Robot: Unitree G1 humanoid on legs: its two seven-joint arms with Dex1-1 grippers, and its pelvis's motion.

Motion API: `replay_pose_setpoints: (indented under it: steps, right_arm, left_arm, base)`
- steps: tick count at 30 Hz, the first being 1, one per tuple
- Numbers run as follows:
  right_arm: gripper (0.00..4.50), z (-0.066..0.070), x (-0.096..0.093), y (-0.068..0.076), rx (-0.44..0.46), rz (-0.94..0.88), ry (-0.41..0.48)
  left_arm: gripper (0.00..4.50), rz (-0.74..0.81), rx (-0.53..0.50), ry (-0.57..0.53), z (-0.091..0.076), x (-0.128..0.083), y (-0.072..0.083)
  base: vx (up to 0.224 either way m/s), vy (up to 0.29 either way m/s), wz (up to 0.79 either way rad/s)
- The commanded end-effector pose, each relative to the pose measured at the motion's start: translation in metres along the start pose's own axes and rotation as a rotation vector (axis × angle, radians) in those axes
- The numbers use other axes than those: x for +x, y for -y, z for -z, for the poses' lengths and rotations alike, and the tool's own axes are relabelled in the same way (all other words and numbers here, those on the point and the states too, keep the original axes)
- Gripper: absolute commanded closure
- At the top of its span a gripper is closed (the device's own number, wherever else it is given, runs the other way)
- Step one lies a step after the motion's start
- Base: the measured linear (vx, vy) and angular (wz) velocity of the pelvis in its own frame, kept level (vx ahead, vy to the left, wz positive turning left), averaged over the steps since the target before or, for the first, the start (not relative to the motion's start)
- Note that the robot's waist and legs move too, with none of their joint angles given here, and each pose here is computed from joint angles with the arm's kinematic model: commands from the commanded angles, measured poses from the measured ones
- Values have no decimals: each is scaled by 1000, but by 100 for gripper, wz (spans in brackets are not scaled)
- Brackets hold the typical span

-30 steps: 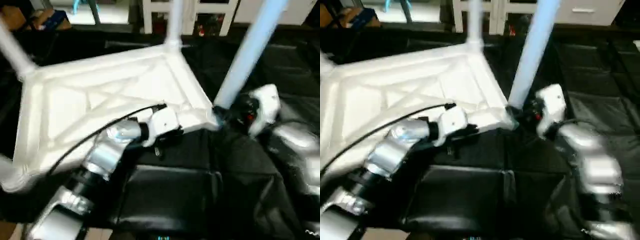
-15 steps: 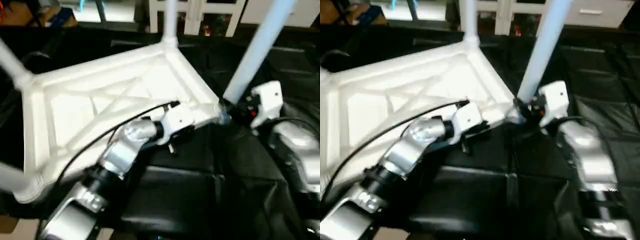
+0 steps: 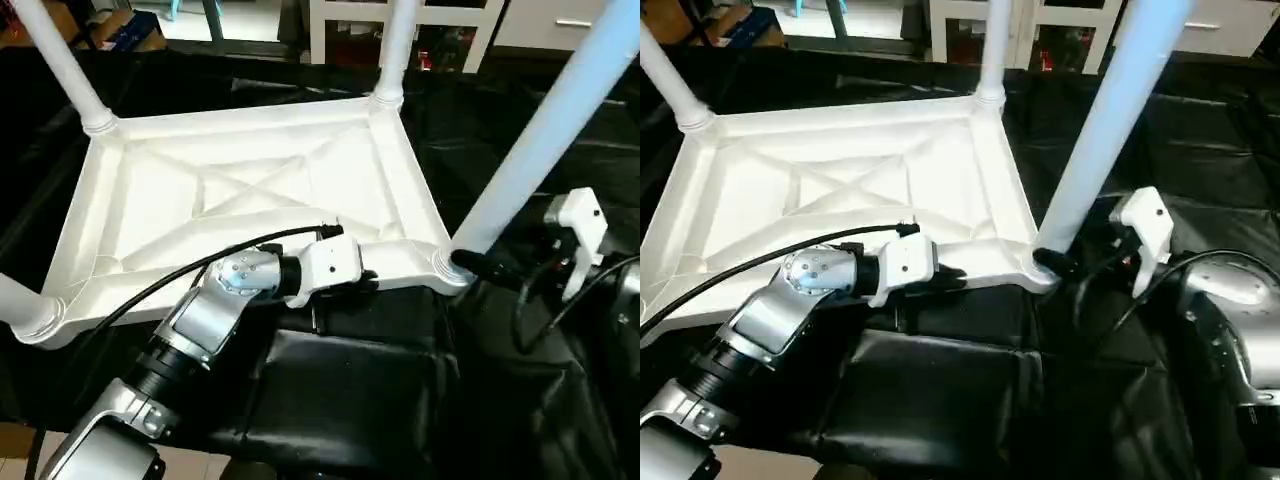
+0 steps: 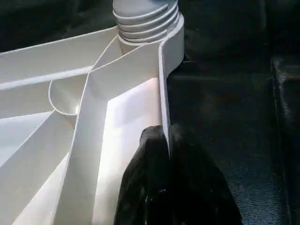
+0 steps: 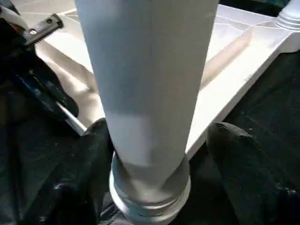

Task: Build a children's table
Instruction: Rotate leg to tighten

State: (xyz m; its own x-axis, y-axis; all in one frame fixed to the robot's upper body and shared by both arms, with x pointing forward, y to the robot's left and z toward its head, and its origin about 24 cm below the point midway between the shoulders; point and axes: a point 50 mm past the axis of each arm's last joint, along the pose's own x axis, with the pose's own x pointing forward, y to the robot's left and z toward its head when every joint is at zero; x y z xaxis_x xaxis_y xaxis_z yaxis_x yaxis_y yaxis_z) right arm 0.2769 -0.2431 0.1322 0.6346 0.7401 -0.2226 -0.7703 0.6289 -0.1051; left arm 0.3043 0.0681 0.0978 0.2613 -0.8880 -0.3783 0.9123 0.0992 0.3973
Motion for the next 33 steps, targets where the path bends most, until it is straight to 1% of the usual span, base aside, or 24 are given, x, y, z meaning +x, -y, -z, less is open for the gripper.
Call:
replay_pose_setpoints:
  steps: [1,2,3,6,12,15,17,19,20,22,23,25,26,27,28,29,30,31,32,33]
  right_arm:
    - [158,-5,-11,9,17,40,23]
    - [158,-5,-11,8,24,33,26]
    - [183,-5,-10,8,32,28,30]
    - [196,-4,-9,6,46,7,31]
    - [253,-3,-9,5,67,-9,40]
    - [257,-1,-4,7,80,66,40]
    - [257,5,2,10,64,157,-19]
    - [259,13,10,11,94,244,-67]
    - [259,18,18,15,151,360,-74]
    - [261,26,27,20,224,532,-101]
    - [261,31,32,24,246,646,-110]
    - [261,34,35,27,262,734,-110]
    - [261,37,39,28,294,808,-95]
    - [261,44,50,26,338,916,-79]
    - [262,44,50,26,338,916,-79]
    - [262,47,65,19,352,856,-87]
    - [262,47,65,19,352,856,-87]
    - [262,41,73,13,331,780,-59]
    - [262,41,73,12,330,776,-57]
    - [262,37,74,10,305,731,-47]
  left_arm:
    - [450,38,-4,17,2,-3,5]
    - [450,40,-4,19,2,-3,6]
    - [450,42,-3,19,2,-3,6]
    - [450,45,-3,20,2,-3,6]
    - [450,50,-3,15,2,-4,6]
    - [450,42,-8,0,4,-3,7]
    - [450,37,-10,-16,5,0,7]
    - [450,9,-13,-33,4,4,6]
    - [450,-19,-28,-42,2,10,4]
    - [450,-48,-46,-42,-2,18,2]
    - [450,-68,-50,-43,-7,25,1]
    - [450,-83,-52,-41,-11,31,-1]
    - [450,-98,-58,-37,-16,36,-2]
    - [450,-138,-83,-22,-27,50,-6]
    - [450,-138,-83,-22,-27,50,-6]
    - [450,-156,-93,-19,-33,58,-8]
    - [450,-156,-93,-19,-33,58,-8]
    - [450,-163,-92,-26,-31,60,-9]
    - [450,-164,-92,-27,-31,60,-9]
    - [450,-171,-83,-40,-28,58,-11]
  base:
    - [0,0,0]
    - [0,0,0]
    - [0,0,0]
    - [0,0,0]
    - [0,0,0]
    - [0,0,0]
    - [0,0,0]
    - [0,0,0]
    - [0,0,0]
    - [0,0,0]
    - [0,0,0]
    - [0,0,0]
    - [0,0,0]
    - [0,0,0]
    - [0,0,0]
    - [0,0,0]
    - [0,0,0]
    - [0,0,0]
    - [0,0,0]
    - [0,0,0]
